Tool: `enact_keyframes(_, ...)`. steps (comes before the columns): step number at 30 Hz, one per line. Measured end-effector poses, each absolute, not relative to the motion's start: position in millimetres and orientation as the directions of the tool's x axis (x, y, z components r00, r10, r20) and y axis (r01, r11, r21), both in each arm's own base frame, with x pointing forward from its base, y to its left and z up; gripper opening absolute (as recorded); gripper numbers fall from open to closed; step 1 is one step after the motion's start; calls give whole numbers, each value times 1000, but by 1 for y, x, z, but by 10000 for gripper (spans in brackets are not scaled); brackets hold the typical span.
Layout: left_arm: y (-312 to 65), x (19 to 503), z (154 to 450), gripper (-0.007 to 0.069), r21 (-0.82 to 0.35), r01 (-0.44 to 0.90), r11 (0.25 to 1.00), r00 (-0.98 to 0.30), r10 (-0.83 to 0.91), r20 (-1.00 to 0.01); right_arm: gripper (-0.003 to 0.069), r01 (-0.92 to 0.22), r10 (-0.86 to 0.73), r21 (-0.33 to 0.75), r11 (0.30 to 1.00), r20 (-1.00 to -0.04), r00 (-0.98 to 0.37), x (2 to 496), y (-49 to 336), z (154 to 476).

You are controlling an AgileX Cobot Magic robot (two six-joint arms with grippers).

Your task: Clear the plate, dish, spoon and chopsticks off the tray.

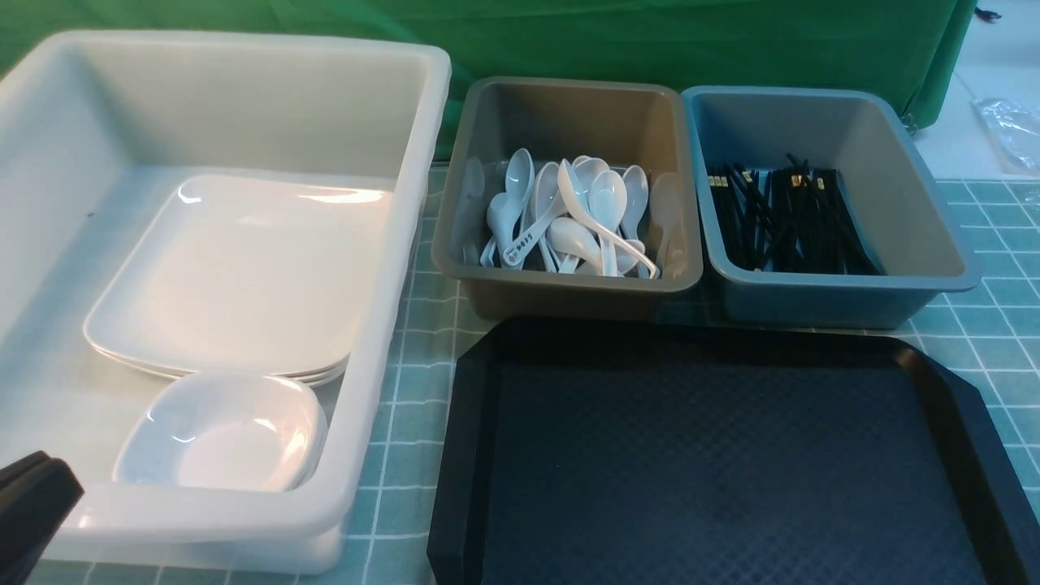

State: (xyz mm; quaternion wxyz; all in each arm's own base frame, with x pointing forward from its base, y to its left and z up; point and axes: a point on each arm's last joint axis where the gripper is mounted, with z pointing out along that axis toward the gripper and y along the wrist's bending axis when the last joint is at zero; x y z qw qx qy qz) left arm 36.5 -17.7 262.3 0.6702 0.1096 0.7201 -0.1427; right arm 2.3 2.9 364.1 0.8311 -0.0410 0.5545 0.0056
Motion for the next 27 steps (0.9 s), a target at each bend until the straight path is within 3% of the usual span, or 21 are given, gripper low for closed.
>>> enact_keyframes(1,-17,37,258,13,-49,260,964,-76,-30,-997,97,-55,-36,-62,997,-922,385,2,3,364)
enact_keyframes(2,-16,39,252,13,-42,297,954,-84,-18,-996,99,-55,-36,-62,997,-922,385,2,3,364)
enact_keyframes(8,-5,55,200,13,-58,41,997,-130,-53,-990,112,-55,-36,-62,997,-922,385,2,3,364)
enact_keyframes(11,-1,56,195,13,-108,-16,994,-96,-109,-989,118,-55,-36,-62,997,-922,385,2,3,364)
enact_keyframes(27,-1,56,192,18,-88,-22,996,-131,-90,-987,141,-55,-36,-62,997,-922,385,2,3,364)
